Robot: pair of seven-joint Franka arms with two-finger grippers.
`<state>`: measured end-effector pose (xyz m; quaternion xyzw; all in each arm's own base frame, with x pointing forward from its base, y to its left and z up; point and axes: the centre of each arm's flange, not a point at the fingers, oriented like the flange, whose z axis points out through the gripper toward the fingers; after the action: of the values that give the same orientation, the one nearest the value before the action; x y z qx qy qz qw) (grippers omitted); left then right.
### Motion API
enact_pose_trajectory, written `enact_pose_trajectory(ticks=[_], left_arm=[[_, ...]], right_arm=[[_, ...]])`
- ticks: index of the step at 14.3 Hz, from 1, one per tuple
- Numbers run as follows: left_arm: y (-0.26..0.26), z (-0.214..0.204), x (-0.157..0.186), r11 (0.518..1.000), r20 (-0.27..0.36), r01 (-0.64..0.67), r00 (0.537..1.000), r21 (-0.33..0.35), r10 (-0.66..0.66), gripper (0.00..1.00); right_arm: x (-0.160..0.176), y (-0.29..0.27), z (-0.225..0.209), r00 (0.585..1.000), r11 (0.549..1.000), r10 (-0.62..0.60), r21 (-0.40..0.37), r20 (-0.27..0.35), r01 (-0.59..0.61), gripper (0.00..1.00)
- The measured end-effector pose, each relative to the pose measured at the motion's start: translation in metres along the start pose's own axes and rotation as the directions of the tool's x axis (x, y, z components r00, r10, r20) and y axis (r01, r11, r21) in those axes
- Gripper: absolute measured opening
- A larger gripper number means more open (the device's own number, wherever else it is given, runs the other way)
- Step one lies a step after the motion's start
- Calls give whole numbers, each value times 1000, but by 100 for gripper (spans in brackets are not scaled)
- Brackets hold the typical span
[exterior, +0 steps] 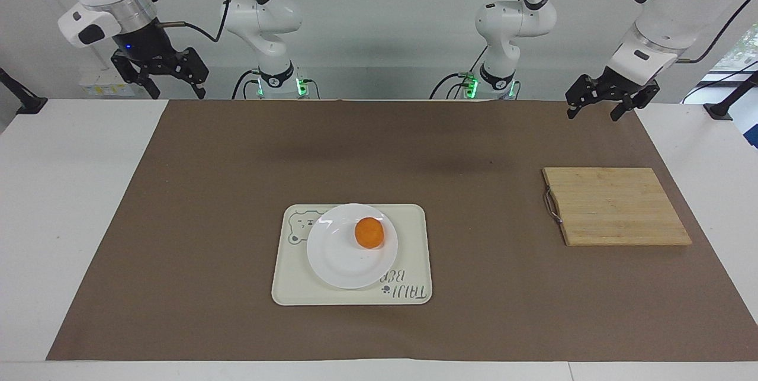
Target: Place orange and plate with both arms
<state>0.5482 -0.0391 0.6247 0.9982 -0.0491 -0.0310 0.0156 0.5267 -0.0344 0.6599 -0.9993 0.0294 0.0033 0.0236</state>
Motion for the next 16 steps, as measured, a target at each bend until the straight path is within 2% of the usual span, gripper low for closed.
enact_pose_trajectory(ticks=[3, 7, 16], left_arm=[[0, 0, 0, 1000, 0, 0, 1000, 0, 0, 100], [0, 0, 0, 1000, 0, 0, 1000, 0, 0, 100], [0, 0, 0, 1000, 0, 0, 1000, 0, 0, 100]], right_arm=[[0, 0, 2, 1000, 1000, -1, -7, 5, 1, 100], [-3, -6, 2, 1000, 998, -20, -67, 9, 20, 100], [-12, -16, -2, 999, 997, -40, -68, 2, 40, 100]])
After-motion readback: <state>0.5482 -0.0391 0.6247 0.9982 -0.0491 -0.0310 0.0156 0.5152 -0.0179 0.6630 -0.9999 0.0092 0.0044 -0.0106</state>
